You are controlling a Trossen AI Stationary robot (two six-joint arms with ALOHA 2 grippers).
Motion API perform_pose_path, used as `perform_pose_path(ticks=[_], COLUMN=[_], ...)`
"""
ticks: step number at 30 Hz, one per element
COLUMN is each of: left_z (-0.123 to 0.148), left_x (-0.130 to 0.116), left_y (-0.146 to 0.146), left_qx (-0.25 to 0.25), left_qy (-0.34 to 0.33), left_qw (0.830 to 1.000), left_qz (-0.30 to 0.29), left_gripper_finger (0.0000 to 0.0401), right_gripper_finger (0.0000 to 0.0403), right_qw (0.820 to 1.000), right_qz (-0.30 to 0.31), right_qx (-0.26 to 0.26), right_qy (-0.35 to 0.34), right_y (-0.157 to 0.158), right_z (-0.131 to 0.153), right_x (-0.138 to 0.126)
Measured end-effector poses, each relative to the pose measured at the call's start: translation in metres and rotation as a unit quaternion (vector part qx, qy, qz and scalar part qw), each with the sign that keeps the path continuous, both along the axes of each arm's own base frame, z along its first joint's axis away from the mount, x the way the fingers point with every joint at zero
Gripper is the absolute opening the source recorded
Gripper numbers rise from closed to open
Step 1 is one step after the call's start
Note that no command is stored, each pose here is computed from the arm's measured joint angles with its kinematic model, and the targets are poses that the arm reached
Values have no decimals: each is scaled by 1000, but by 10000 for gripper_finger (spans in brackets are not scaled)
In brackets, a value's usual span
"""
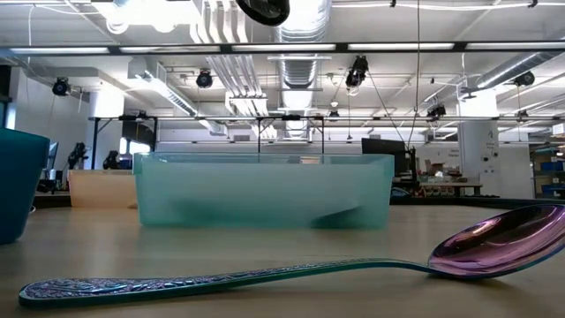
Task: Sort silverware by color (type)
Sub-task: Put the green spoon into the green bin
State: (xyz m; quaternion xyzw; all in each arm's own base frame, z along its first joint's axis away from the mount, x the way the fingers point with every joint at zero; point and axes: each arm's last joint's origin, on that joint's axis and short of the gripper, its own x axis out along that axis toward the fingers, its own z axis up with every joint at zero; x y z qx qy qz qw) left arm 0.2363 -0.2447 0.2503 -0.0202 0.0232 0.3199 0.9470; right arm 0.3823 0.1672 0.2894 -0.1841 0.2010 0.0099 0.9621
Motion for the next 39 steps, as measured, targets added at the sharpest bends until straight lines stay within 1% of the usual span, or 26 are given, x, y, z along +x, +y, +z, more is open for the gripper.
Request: perform_pose_path(ticks=[7, 11, 16, 21, 24, 27, 29, 32, 33, 39], left_z=[1, 0, 5, 15, 18, 19, 19, 18, 18, 18], left_x=[4, 6, 8, 11, 12, 13, 14, 14, 14, 15], left_y=[2, 0, -1, -5, -7, -8, -8, -8, -7, -6], left_qx=[-10, -35, -11, -17, -19, -21, -23, -25, -26, -27], left_qy=[-4, 9, 16, 21, 38, 48, 51, 54, 54, 55], left_qw=[1000, 999, 1000, 999, 999, 998, 997, 997, 997, 997], left_qz=[5, -12, -9, -18, -33, -40, -43, -46, -45, -45], left_gripper_finger=[171, 184, 186, 177, 163, 132, 97, 31, 26, 26], right_gripper_finger=[8, 8, 8, 8, 8, 8, 8, 9, 9, 9], right_qw=[1000, 1000, 1000, 1000, 1000, 1000, 1000, 1000, 1000, 1000], right_qz=[6, 5, 15, 15, 15, 15, 15, 15, 15, 12], right_qx=[2, -1, 7, 8, 8, 8, 8, 8, 9, 8], right_qy=[3, 5, 8, 8, 8, 8, 8, 8, 8, 17], right_y=[0, -1, -2, -2, -2, -2, -2, -2, -2, -3], right_z=[0, -1, -1, -1, -1, -1, -1, -1, -1, -3], right_x=[0, 1, 1, 1, 1, 1, 1, 1, 1, 1])
